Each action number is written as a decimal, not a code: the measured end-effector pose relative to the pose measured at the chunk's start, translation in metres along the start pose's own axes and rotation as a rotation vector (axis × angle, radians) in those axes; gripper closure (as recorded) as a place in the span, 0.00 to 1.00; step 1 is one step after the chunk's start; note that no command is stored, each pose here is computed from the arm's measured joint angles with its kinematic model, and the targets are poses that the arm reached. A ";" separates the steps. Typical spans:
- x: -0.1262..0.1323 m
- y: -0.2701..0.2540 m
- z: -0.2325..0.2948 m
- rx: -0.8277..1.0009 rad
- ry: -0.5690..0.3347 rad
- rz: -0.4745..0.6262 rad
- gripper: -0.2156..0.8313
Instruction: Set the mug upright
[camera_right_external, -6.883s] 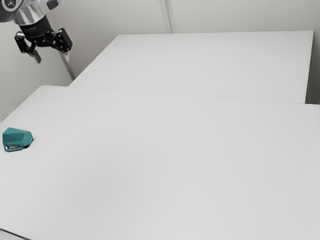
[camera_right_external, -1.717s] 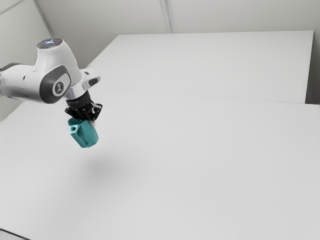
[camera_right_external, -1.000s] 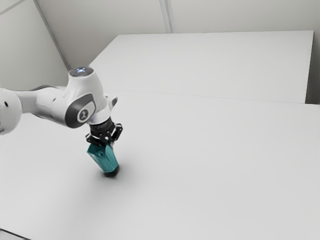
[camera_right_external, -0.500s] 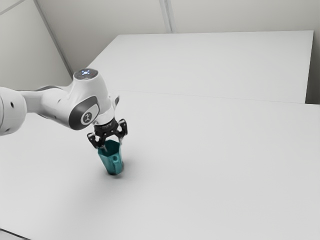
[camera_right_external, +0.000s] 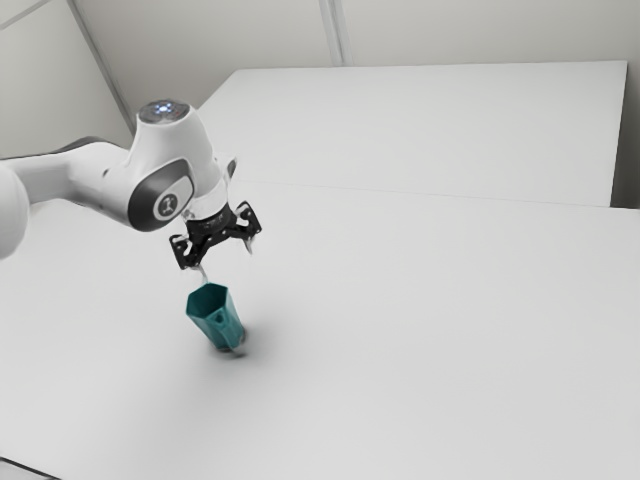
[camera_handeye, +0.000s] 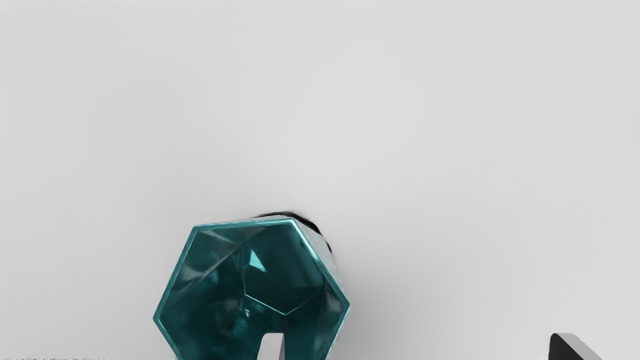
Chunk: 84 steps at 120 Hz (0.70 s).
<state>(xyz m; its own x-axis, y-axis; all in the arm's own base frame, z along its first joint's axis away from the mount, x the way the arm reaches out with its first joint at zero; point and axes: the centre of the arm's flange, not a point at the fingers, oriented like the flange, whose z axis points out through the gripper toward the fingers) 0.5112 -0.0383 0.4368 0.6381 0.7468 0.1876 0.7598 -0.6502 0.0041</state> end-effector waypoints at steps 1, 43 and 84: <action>0.000 0.001 -0.002 -0.001 0.001 0.002 0.23; 0.043 0.034 -0.081 0.017 0.019 0.222 0.21; 0.061 0.035 -0.157 0.033 0.013 0.429 0.21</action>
<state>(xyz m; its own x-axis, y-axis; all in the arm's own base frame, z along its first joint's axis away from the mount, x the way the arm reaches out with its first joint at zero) 0.5571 -0.0378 0.6031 0.8958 0.4075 0.1774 0.4293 -0.8967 -0.1079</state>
